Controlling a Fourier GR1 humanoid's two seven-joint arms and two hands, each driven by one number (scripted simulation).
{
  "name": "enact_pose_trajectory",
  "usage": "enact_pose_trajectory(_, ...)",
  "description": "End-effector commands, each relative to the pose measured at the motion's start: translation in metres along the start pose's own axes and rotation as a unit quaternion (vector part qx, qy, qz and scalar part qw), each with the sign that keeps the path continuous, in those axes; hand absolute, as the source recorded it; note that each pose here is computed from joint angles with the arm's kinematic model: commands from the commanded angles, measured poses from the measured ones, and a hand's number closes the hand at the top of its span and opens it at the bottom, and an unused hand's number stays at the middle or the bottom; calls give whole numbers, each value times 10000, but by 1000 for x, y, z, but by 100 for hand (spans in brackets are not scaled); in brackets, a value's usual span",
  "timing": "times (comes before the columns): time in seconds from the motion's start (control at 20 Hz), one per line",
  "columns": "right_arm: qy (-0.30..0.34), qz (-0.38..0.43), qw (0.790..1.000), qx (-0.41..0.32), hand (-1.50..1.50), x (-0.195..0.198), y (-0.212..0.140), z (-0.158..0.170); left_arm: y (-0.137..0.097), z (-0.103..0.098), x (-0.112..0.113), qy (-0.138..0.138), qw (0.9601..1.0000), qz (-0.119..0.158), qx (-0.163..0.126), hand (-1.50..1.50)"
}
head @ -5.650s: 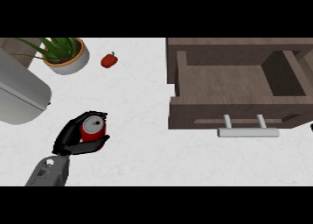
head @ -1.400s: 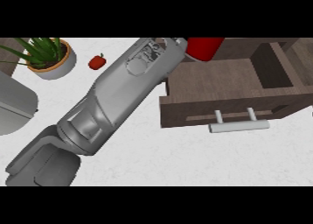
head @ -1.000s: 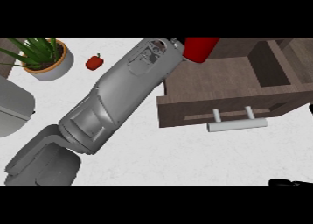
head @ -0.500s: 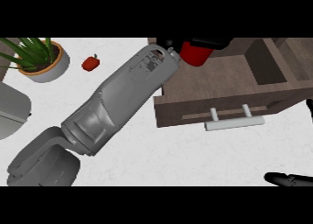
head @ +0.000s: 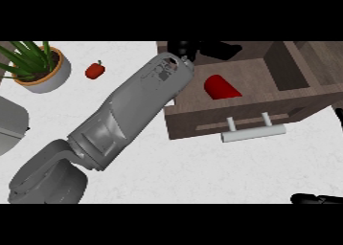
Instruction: Pick up the can, place it into the drawer and close the drawer
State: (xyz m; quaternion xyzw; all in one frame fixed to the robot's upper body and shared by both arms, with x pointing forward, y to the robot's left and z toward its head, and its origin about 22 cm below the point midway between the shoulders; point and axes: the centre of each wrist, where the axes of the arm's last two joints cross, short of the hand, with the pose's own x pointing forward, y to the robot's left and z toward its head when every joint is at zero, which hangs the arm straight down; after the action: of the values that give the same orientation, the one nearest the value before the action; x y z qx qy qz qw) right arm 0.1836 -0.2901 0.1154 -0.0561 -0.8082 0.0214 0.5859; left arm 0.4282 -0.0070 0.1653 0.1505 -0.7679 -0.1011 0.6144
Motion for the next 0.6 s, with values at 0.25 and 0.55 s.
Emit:
enact_pose_trajectory(0.25, -281, 394, 9988, 82, -150, 16, 0, 5, 0, 2, -8, 49, 9994, 194, 299, -150)
enact_pose_trajectory(0.55, -793, 1464, 9858, 230, -150, 38, -3, 3, 1, 0, -1, 201, 9983, 513, 211, -150)
